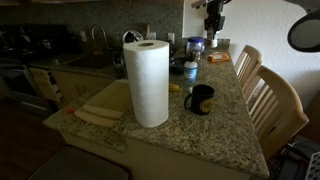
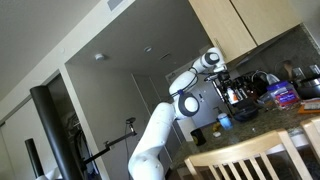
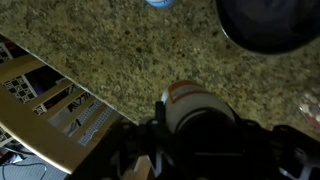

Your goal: Pick the bottle in the bowl and put it on the counter

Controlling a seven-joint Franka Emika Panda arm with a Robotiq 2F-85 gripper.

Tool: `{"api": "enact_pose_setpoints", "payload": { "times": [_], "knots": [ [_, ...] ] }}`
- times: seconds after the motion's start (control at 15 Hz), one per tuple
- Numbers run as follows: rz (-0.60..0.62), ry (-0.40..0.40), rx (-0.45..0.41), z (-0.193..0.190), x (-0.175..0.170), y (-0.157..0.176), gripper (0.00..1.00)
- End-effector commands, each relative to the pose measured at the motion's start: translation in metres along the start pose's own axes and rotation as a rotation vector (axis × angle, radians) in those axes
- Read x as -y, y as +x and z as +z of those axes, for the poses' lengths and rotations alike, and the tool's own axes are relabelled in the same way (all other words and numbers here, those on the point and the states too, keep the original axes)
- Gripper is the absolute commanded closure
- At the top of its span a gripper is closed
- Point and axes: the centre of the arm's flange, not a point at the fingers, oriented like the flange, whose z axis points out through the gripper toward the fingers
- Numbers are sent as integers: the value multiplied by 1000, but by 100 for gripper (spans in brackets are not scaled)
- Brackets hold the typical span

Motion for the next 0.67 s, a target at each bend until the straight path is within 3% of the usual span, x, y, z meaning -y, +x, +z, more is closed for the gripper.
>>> {"api": "enact_pose_setpoints", "payload": {
  "times": [0.0, 0.4, 0.6],
  "knots": [
    [99, -47, -48, 60, -1, -1, 70],
    [447, -35, -158, 115, 10, 21, 70],
    [571, -62, -168, 139, 16, 38, 70]
  ]
}}
